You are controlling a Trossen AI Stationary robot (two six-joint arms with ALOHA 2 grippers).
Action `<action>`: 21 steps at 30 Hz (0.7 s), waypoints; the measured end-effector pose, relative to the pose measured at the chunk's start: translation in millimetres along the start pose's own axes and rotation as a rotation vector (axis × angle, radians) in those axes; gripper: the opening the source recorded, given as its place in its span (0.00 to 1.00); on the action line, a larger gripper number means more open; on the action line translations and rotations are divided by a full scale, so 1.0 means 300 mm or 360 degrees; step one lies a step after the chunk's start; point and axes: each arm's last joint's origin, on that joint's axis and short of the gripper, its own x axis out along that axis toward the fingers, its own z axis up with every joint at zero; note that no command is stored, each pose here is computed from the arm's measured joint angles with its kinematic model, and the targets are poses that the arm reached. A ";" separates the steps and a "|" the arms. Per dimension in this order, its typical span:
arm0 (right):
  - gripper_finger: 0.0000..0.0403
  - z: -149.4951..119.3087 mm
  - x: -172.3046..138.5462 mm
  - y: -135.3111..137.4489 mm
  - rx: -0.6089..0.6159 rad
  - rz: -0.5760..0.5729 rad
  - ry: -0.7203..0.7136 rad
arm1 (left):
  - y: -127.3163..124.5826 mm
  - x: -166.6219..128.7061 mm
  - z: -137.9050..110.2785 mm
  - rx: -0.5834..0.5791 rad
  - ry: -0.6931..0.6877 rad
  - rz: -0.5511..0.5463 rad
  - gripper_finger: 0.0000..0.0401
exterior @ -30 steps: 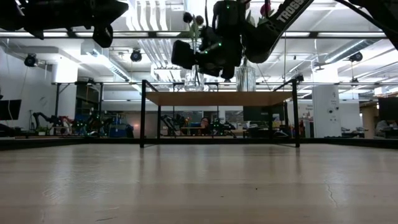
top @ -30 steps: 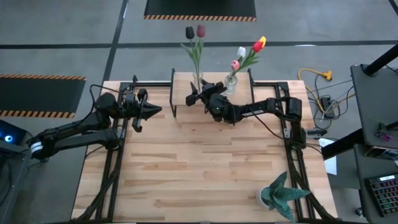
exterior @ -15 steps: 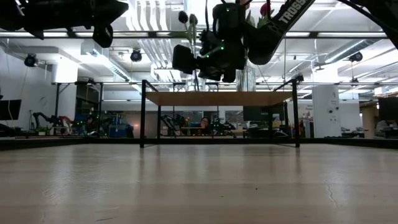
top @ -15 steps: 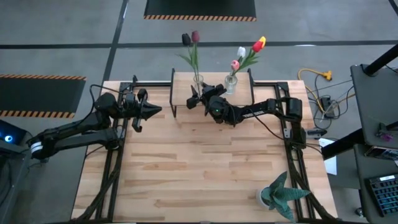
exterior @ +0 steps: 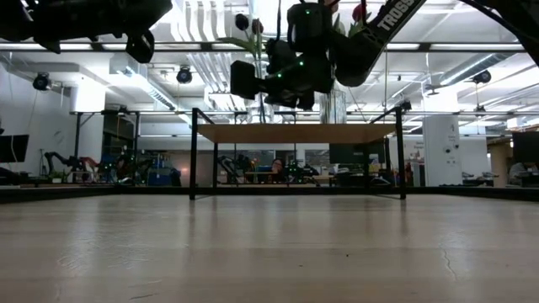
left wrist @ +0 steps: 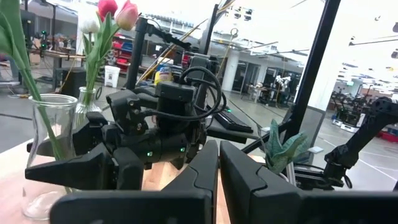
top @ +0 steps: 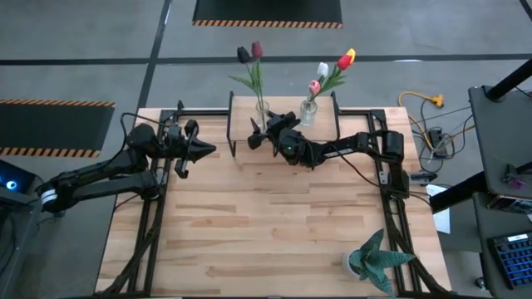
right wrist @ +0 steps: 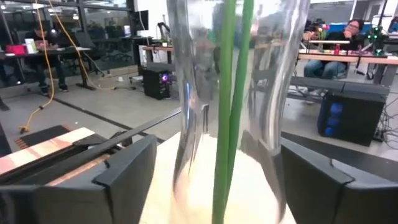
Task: Pick and place flowers into a vace then onto a shelf
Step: Put the transparent vase with the tulips on the shelf, then return to Home Position
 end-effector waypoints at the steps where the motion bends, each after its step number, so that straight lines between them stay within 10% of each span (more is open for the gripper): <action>1: 0.74 0.001 -0.001 0.001 0.0011 0.0002 -0.0001 | 0.000 0.000 0.000 0.0000 0.0000 0.0000 0.00; 21: 0.90 0.190 -0.188 0.080 -0.0215 -0.0058 -0.0122 | 0.000 0.000 0.000 0.0000 0.0000 0.0002 0.00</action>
